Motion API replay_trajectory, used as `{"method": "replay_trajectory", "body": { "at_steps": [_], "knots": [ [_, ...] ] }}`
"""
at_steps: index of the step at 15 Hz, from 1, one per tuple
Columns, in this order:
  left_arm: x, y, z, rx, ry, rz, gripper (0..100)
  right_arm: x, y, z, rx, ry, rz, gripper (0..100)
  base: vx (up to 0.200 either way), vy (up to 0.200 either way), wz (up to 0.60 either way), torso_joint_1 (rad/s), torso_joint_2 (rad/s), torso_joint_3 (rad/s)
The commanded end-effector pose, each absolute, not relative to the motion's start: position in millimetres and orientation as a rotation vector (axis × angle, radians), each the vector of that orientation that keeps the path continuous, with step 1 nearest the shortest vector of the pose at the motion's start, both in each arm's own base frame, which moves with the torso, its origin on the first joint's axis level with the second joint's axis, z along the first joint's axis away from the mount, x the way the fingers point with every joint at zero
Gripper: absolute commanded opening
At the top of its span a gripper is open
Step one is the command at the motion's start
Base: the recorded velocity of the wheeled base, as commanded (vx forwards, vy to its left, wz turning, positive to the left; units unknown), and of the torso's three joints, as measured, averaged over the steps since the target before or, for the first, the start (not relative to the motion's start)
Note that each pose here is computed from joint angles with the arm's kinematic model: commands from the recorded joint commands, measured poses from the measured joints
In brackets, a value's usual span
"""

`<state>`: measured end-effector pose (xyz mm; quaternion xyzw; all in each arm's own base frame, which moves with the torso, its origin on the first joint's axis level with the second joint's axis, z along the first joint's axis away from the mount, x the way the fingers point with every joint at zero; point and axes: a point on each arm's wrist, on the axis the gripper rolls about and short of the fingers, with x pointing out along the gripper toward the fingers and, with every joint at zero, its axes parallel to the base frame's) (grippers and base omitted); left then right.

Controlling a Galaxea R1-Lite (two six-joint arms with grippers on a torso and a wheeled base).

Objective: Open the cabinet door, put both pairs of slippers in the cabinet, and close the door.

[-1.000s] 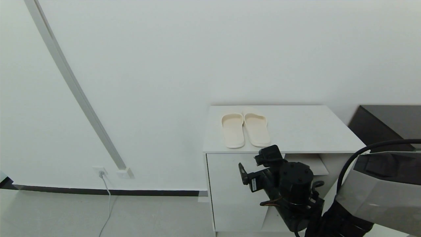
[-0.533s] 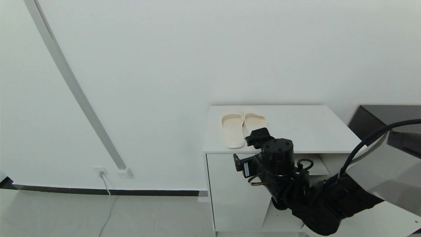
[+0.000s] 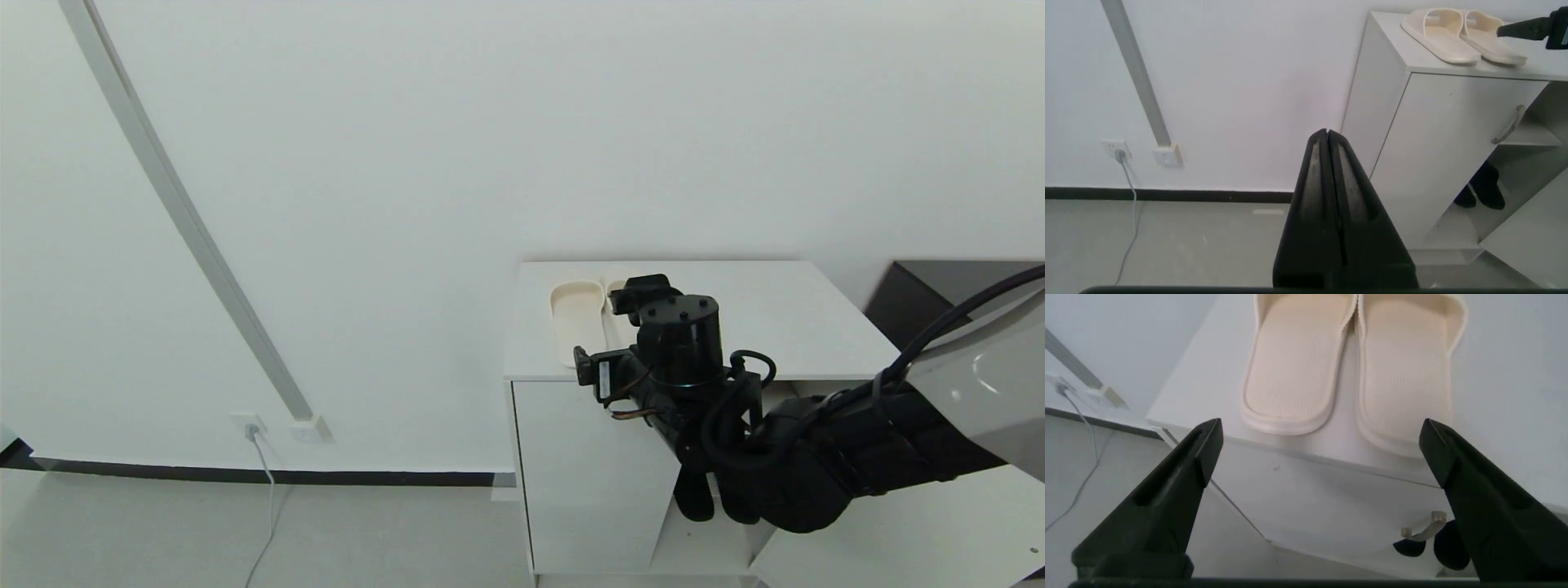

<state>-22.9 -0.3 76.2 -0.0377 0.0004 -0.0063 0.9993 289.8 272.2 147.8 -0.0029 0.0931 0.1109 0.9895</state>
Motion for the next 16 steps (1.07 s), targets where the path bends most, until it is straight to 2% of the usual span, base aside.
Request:
{"method": "replay_trajectory", "body": {
  "at_steps": [1,3,14,16],
  "knots": [
    [-22.9,-0.3,76.2,-0.075,0.000,-0.012,0,289.6,272.1,147.2,-0.006,0.186,0.219,100,0.000,0.000,0.00,0.000,0.00,0.000],
    [-22.8,-0.3,76.1,-0.075,0.004,-0.012,0,289.7,271.8,143.9,-0.012,0.192,0.208,100,0.000,0.000,0.00,0.000,0.00,0.000],
    [-22.8,-0.4,76.1,-0.075,0.004,-0.014,0,301.1,279.0,119.2,0.037,0.216,0.201,100,0.200,0.000,0.00,0.001,0.00,0.004],
    [-22.8,-0.4,76.1,-0.075,0.004,-0.014,0,306.6,283.5,110.9,0.049,0.200,0.200,100,0.000,0.000,0.00,0.000,0.00,0.000]
  ]
}}
